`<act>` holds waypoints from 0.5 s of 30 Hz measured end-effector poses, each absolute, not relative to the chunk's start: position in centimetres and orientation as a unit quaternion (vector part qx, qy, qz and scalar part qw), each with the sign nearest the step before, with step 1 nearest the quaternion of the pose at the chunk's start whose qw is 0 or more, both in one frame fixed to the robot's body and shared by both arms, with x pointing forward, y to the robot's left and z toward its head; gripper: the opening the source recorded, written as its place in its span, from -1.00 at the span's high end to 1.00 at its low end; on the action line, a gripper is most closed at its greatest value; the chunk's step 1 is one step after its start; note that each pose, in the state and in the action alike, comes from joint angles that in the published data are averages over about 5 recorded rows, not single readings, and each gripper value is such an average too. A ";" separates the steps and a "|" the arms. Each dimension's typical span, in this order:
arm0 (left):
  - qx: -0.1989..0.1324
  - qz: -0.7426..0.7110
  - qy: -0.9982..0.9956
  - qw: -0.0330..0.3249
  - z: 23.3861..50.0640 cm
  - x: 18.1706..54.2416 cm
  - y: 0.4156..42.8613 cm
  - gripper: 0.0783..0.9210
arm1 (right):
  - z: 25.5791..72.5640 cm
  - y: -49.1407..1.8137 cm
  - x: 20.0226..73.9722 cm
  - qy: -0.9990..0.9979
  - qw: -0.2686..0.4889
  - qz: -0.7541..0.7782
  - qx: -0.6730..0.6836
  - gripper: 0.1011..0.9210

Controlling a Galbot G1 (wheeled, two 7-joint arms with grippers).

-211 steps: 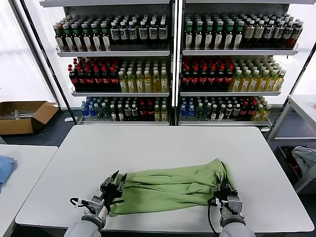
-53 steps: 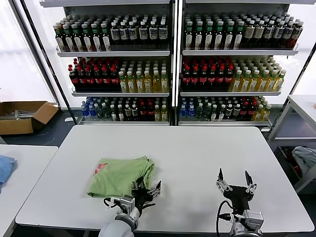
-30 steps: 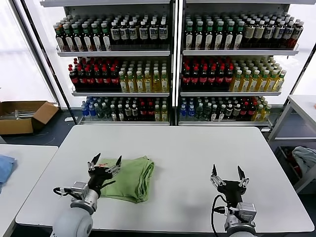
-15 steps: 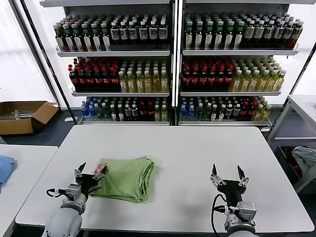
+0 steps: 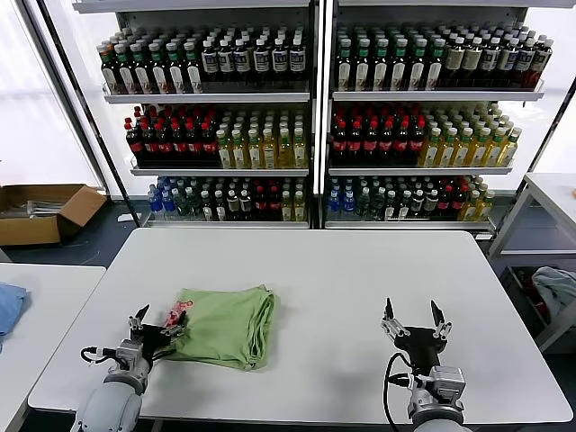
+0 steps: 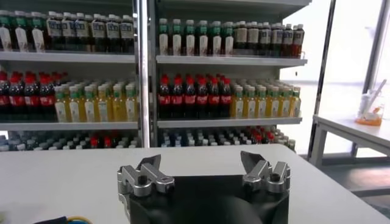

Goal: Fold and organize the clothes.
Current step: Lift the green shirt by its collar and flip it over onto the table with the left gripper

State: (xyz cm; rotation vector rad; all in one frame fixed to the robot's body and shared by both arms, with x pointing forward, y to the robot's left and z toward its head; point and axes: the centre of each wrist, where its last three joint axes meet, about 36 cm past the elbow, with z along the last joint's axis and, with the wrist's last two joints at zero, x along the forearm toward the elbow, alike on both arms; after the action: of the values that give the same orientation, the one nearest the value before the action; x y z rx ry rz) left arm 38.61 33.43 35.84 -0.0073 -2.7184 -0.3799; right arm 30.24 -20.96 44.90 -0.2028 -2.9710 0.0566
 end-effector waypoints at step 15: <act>-0.030 -0.011 -0.982 0.187 39.9 38.2 31.8 -0.77 | 45.0 -21.3 29.8 -0.994 0.081 0.021 -0.066 -0.76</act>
State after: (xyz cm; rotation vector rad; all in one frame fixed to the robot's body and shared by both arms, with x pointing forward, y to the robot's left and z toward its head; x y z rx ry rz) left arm 38.20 31.85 39.95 -0.0846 -2.7644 -0.0316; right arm 29.85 -21.30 45.02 -0.1964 -2.9725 0.0631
